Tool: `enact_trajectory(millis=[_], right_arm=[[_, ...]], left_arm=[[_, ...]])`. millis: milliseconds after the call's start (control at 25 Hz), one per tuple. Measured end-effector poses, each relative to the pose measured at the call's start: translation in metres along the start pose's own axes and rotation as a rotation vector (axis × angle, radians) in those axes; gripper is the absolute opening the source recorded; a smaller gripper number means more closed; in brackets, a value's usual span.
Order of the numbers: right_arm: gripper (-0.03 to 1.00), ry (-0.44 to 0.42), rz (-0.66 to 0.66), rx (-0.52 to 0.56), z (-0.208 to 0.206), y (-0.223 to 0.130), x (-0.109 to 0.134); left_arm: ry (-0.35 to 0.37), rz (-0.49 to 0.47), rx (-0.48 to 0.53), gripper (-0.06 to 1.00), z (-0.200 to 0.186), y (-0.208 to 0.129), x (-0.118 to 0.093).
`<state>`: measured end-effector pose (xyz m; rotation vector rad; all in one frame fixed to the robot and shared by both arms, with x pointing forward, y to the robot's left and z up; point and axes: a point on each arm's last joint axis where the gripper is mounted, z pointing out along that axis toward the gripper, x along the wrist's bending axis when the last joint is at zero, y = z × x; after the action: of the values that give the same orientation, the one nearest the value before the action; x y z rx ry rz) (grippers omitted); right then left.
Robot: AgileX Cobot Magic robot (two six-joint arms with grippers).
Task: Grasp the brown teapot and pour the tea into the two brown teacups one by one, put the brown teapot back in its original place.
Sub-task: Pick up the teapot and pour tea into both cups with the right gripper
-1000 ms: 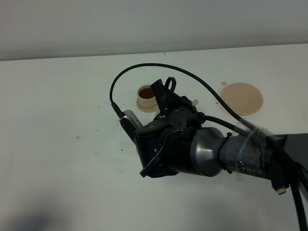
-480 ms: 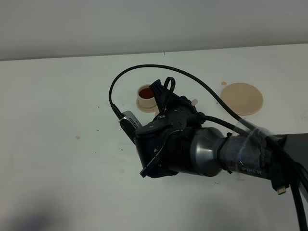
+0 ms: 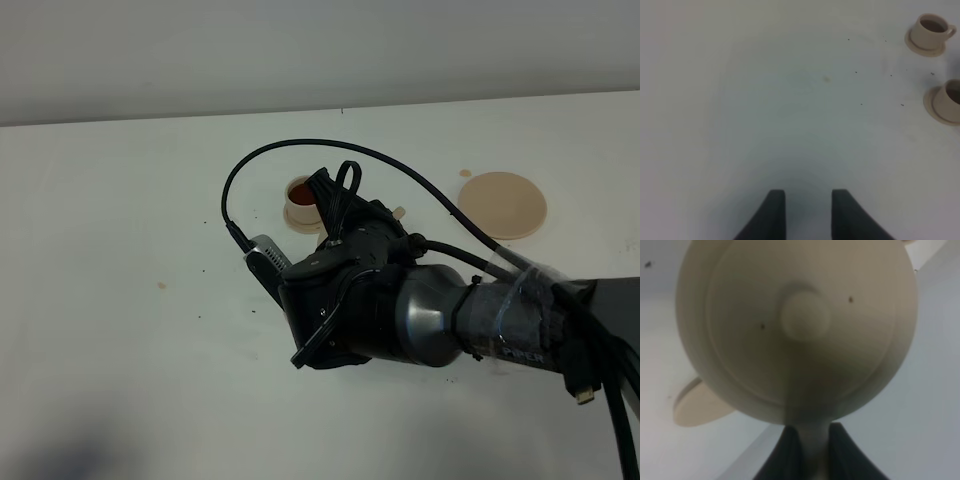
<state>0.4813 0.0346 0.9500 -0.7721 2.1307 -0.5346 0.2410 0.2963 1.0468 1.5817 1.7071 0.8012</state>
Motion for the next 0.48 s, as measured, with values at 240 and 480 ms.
enact_trajectory(millis=[240, 480], right_arm=[[0.1, -0.002, -0.022, -0.003, 0.0, 0.0003, -0.0001], [0.1, -0.002, -0.038, -0.003, 0.0, 0.0003, -0.0001]], left_arm=[[0.0, 0.0, 0.0, 0.25, 0.0, 0.0, 0.0], [0.0, 0.0, 0.0, 0.25, 0.0, 0.0, 0.0]])
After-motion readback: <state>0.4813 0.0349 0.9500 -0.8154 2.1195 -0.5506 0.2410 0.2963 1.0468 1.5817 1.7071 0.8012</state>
